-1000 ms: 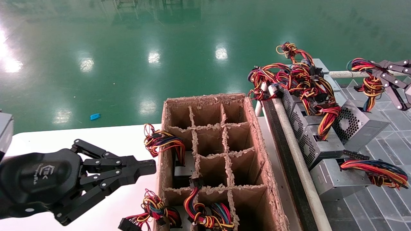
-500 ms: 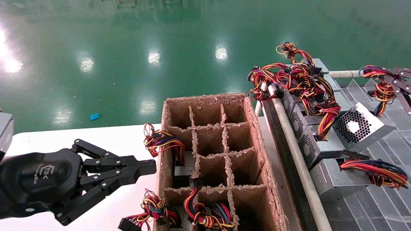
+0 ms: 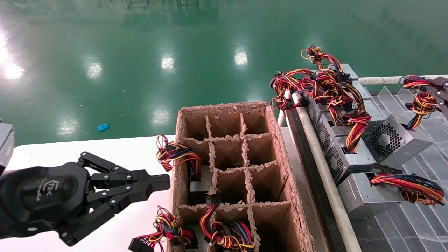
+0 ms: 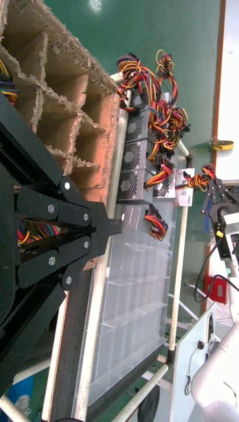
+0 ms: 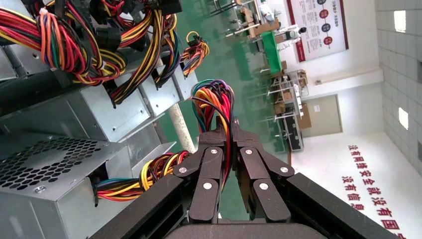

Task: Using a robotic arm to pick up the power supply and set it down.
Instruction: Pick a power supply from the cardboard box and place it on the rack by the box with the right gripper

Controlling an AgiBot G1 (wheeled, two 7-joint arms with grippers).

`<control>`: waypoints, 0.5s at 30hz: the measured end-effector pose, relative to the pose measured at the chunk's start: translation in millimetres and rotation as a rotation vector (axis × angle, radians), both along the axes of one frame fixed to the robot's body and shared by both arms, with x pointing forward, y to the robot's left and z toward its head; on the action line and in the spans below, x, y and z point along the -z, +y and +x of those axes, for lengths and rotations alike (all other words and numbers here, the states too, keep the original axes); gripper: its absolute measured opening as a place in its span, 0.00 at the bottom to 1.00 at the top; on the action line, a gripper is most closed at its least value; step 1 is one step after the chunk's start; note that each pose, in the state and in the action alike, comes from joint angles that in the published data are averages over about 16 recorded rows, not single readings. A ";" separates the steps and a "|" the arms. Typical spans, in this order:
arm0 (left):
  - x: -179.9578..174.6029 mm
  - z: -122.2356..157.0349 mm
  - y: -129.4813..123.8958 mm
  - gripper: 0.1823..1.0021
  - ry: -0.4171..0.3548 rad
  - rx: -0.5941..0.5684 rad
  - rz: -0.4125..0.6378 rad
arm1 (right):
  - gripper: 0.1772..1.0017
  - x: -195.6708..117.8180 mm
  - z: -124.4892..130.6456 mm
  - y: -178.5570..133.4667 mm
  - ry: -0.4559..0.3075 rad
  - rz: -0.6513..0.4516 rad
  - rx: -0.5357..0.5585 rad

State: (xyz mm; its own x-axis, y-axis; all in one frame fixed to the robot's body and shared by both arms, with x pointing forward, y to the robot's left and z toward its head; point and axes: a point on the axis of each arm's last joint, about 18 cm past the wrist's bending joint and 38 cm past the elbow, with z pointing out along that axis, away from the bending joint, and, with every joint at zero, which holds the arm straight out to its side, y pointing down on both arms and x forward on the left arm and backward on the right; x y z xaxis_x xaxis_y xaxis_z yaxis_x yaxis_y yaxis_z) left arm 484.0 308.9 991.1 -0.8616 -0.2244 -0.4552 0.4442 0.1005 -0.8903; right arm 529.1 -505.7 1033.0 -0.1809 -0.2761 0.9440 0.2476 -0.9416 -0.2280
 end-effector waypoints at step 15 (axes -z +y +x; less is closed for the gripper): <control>0.0 0.0 0.0 0.01 0.000 0.000 0.000 | 0.02 13.1 9.1 21.0 0.047 0.046 -0.090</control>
